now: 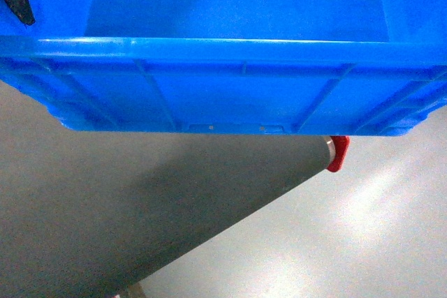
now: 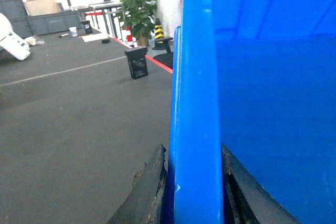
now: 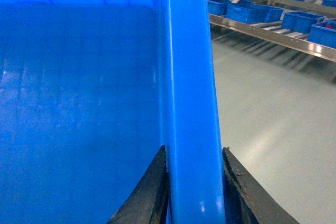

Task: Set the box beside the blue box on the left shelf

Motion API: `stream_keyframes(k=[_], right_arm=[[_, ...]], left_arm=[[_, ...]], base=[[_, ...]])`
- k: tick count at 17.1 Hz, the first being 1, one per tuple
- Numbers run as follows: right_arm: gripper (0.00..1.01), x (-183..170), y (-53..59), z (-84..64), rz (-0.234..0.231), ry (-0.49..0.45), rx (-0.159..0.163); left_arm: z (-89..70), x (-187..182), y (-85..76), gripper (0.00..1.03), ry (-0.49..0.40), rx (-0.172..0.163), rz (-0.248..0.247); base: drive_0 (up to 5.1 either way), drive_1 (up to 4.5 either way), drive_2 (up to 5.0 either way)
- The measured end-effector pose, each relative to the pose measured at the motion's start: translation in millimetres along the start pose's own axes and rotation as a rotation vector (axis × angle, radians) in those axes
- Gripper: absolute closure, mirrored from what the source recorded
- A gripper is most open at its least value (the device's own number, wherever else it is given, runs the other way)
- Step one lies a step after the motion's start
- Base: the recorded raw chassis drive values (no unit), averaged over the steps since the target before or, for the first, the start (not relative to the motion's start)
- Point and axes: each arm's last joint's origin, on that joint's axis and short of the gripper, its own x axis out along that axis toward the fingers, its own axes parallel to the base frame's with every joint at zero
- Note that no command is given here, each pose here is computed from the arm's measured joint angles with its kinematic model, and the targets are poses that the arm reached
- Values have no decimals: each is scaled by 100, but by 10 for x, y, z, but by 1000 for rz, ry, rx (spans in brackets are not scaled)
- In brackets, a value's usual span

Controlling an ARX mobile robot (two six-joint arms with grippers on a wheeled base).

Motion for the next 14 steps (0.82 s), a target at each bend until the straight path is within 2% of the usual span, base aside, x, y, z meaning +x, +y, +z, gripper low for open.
stream_keyframes(k=[14], right_arm=[[79,0,0,-3,-1,3,-1]], left_arm=[[-1,0,0,83,1,0,-1]], base=[[-147,-147,-147]])
